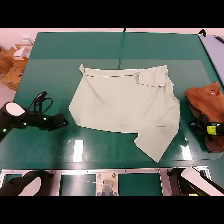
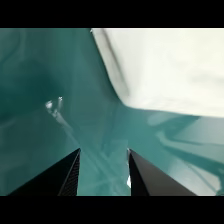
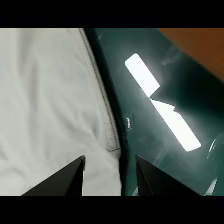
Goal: Fold the shirts.
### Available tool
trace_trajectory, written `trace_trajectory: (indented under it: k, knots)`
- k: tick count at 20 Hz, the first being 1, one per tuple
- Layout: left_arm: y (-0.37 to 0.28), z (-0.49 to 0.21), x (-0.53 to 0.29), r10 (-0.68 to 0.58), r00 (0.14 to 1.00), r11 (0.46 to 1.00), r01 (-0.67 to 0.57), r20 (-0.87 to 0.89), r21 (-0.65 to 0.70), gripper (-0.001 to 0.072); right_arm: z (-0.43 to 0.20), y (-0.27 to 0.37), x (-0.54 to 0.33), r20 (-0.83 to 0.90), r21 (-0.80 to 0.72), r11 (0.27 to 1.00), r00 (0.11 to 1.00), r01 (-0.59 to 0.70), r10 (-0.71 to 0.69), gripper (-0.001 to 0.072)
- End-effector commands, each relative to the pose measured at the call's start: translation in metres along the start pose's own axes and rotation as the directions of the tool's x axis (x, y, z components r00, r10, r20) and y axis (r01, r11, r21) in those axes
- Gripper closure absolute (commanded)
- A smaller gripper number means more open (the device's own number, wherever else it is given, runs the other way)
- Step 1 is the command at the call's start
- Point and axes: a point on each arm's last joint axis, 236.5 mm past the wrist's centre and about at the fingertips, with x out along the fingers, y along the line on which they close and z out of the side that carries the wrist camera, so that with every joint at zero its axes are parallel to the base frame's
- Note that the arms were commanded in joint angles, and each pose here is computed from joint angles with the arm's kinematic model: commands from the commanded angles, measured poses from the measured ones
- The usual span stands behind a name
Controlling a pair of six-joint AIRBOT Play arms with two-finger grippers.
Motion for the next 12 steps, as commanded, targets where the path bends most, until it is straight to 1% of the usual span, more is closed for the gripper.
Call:
trace_trajectory:
  k: [1,3,6,8,9,10,12]
  knots:
    - [-0.009,0.009,0.005,-0.057,0.995,0.997,0.06,0.076,-0.048,0.0351,-0.009,-0.007,0.03,-0.064,0.052,0.997,0.996,-0.054,0.058,0.034]
    - [-0.009,0.01,0.005,-0.057,0.995,0.997,0.06,0.078,-0.048,0.0351,-0.01,0.001,0.043,-0.095,0.069,0.991,0.988,-0.116,0.122,0.0342]
    - [-0.008,0.013,0.004,-0.052,0.994,0.997,0.057,0.093,-0.048,0.0351,-0.019,0.004,0.062,-0.158,0.082,0.989,0.978,-0.122,0.134,0.0359]
    - [-0.007,0.015,0.004,-0.051,0.994,0.997,0.056,0.1,-0.049,0.0351,-0.017,0.016,0.073,-0.157,0.067,0.987,0.975,-0.149,0.158,0.0362]
    - [-0.007,0.015,0.004,-0.05,0.994,0.997,0.056,0.101,-0.049,0.0351,-0.017,0.024,0.077,-0.16,0.07,0.984,0.971,-0.166,0.175,0.0471]
    - [-0.007,0.015,0.004,-0.05,0.994,0.997,0.055,0.101,-0.048,0.0351,-0.018,0.03,0.079,-0.17,0.061,0.983,0.968,-0.174,0.182,0.0683]
    - [-0.007,0.019,0.001,-0.039,0.993,0.999,0.043,0.109,-0.032,0.035,-0.009,0.04,0.073,-0.171,0.029,0.982,0.967,-0.189,0.191,0.0697]
